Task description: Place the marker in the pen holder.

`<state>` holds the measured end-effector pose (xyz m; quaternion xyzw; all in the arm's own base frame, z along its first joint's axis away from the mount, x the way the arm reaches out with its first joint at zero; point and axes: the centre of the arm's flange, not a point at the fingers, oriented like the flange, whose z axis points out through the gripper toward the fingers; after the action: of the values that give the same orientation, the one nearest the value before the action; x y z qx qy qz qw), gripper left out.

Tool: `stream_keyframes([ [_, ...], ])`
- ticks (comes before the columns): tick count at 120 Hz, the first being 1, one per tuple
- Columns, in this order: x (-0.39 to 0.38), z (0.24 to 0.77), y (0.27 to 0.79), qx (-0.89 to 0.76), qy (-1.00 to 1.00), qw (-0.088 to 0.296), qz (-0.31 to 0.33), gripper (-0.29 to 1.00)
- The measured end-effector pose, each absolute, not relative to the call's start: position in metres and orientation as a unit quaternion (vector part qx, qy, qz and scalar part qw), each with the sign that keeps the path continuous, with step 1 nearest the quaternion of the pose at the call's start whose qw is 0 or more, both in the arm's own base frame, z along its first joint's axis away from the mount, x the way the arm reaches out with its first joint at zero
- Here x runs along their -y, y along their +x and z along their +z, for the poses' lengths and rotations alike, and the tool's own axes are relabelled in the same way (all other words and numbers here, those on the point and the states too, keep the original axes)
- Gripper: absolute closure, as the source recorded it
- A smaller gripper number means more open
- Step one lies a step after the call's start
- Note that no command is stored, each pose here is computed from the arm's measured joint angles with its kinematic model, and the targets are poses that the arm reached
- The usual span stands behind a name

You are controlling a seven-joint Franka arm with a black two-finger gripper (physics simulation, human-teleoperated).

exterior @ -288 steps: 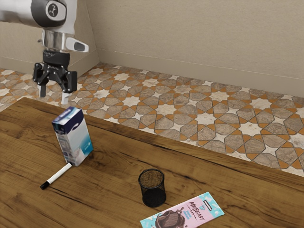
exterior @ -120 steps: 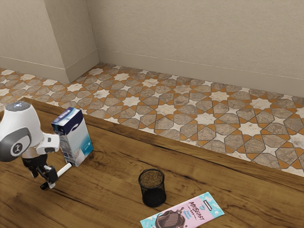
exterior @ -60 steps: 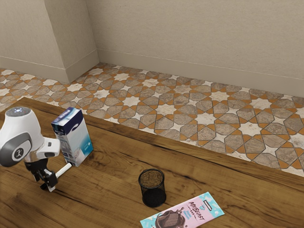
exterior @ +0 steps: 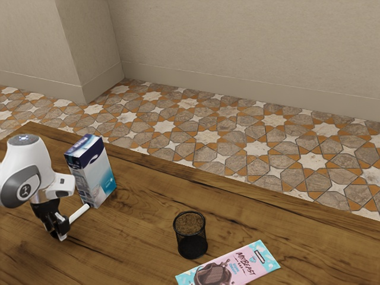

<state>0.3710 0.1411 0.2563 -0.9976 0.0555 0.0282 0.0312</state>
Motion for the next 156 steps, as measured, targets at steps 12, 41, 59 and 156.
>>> stream_keyframes([
  [12, -0.142, 0.255, 0.372, -0.058, -0.997, 0.033, 0.026, 0.32],
  [41, -0.144, 0.25, 0.377, -0.062, -0.997, 0.038, 0.027, 0.34],
  [59, -0.145, 0.246, 0.377, -0.064, -0.997, 0.038, 0.029, 0.35],
  [156, -0.101, 0.272, 0.35, -0.089, -0.996, 0.015, -0.022, 0.67],
])
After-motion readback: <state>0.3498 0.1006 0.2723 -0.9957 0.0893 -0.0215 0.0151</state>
